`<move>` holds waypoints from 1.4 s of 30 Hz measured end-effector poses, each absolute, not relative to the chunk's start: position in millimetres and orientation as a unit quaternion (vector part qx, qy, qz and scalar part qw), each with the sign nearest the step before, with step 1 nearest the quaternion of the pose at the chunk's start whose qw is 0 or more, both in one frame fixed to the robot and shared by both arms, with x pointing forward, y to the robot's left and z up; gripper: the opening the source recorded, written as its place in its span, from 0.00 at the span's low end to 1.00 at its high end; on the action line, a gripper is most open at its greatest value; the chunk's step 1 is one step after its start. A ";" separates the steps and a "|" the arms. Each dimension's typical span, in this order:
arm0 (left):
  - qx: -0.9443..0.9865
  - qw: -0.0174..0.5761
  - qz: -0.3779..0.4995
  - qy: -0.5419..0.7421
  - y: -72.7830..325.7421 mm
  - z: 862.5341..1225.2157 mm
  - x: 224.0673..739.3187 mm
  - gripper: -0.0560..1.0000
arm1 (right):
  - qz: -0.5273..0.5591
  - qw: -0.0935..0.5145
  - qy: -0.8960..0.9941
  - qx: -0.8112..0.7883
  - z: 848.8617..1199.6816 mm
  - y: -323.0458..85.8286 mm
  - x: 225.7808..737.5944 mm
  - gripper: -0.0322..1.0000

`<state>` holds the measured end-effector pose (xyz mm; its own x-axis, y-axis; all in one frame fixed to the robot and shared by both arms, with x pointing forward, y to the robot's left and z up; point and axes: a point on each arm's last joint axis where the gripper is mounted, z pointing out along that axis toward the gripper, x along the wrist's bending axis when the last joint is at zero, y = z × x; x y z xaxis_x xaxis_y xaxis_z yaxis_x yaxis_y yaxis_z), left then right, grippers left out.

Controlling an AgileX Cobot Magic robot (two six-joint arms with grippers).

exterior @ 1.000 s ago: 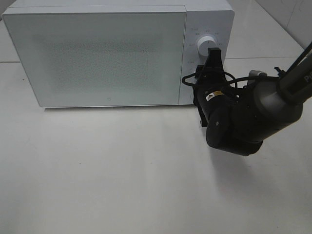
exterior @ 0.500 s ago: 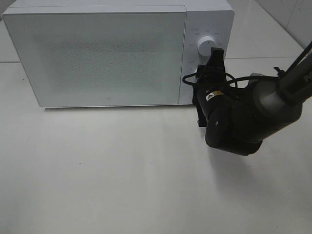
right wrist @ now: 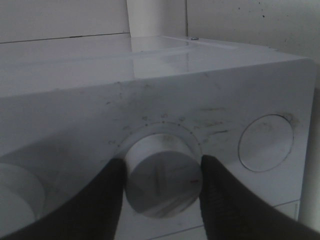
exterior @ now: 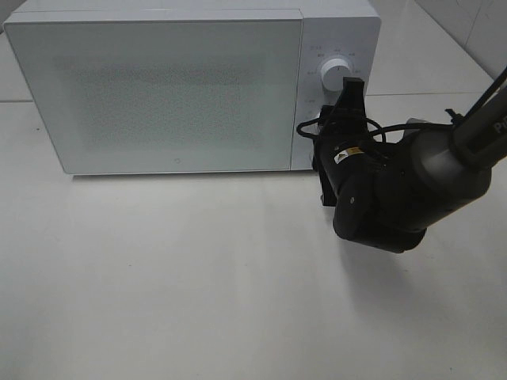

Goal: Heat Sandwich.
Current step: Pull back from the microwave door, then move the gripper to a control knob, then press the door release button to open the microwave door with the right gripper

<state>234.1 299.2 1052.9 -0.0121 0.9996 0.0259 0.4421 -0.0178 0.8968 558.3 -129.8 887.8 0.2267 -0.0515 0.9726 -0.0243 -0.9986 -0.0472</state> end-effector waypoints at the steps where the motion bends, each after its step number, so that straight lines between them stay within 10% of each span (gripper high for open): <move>1: 0.602 0.363 0.383 0.599 299.2 1052.9 234.1 0.98 | -0.621 0.011 0.025 -0.783 887.7 -129.7 558.2 0.48; 13: 0.602 0.363 0.383 0.599 299.2 1052.9 234.1 0.98 | -0.627 0.009 0.021 -0.779 888.3 -129.8 556.9 0.73; 42: 0.602 0.363 0.383 0.599 299.2 1052.9 234.1 0.98 | -0.584 0.003 -0.158 -0.796 907.5 -145.9 507.7 0.76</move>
<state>234.1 299.2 1052.9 -0.0121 0.9996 0.0259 0.4421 -0.0178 0.8968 507.7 -145.9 907.5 0.2683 0.2474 0.9310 0.2555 -0.9501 0.1788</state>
